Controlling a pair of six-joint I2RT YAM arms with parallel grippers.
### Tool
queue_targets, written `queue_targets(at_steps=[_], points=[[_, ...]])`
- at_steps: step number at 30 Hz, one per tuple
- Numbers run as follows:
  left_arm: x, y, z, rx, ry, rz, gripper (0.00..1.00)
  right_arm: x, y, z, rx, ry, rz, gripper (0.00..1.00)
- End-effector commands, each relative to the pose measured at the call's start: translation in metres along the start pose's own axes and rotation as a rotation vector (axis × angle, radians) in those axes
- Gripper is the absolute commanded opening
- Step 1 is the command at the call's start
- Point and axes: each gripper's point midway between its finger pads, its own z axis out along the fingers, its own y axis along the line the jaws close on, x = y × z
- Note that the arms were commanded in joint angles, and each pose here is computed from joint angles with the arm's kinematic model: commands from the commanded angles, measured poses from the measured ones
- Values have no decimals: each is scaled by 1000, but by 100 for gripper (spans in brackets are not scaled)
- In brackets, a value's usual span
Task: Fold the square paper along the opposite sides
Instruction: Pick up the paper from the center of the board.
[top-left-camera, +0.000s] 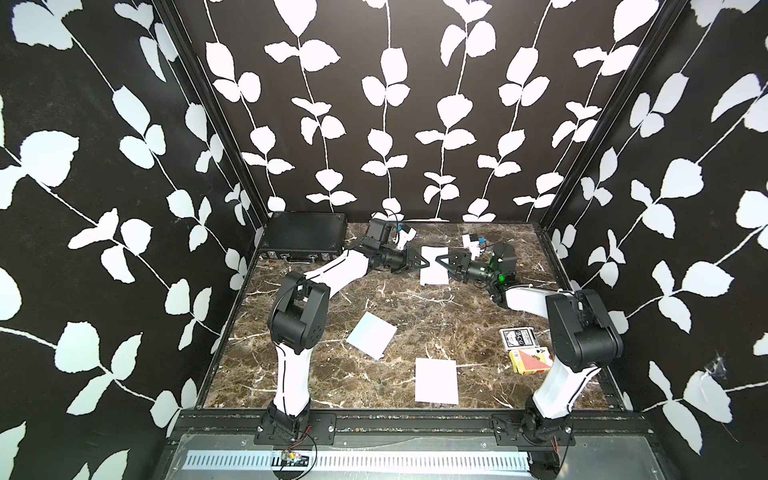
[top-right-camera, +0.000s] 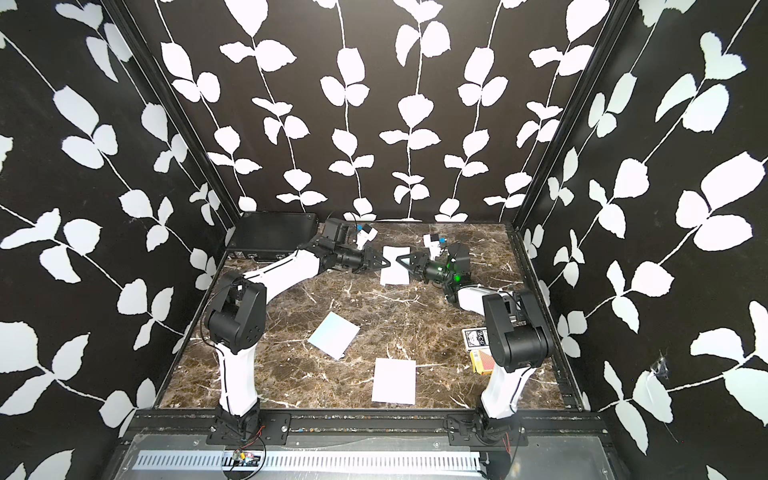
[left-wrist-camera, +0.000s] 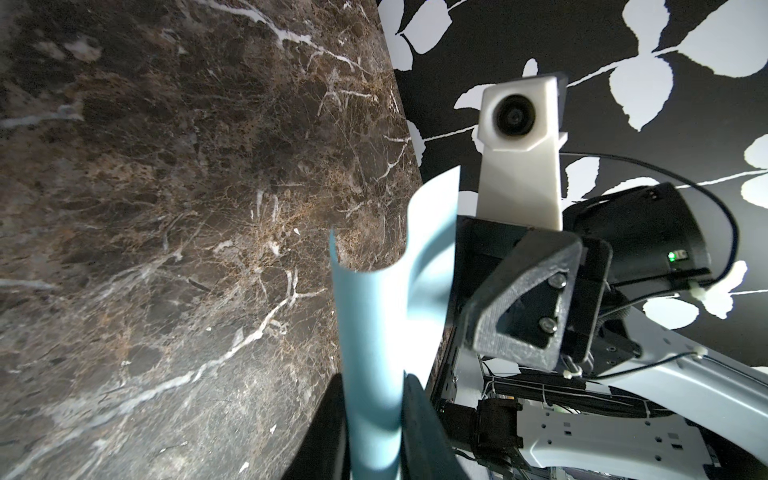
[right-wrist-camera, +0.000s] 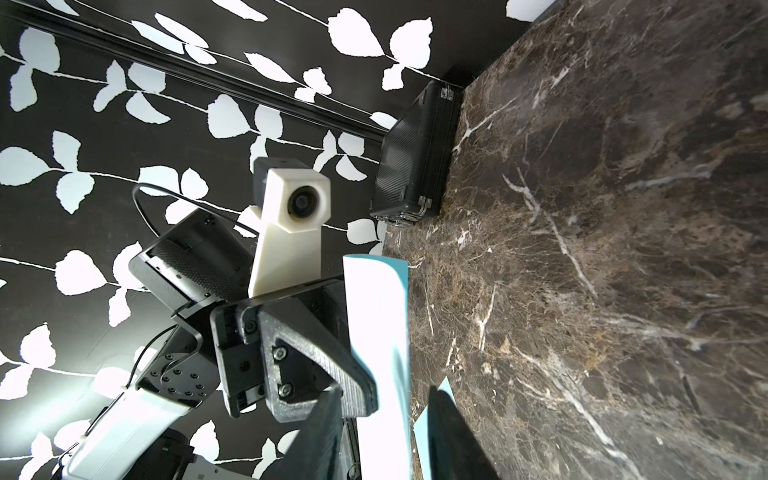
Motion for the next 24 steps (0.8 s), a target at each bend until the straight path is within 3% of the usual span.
queue_targets(at_steps=[1, 7, 15, 24], points=[[0, -21, -16, 6, -20, 51, 21, 1, 20, -4, -30, 4, -68, 35], [1, -16, -16, -5, -18, 48, 21, 9, 22, -10, -11, 9, -83, 31], [0, -19, -19, -6, -25, 57, 21, 18, 17, -15, 32, 22, -79, 17], [1, -22, -24, -10, -32, 64, 21, 24, 10, -16, 52, 36, -76, 23]])
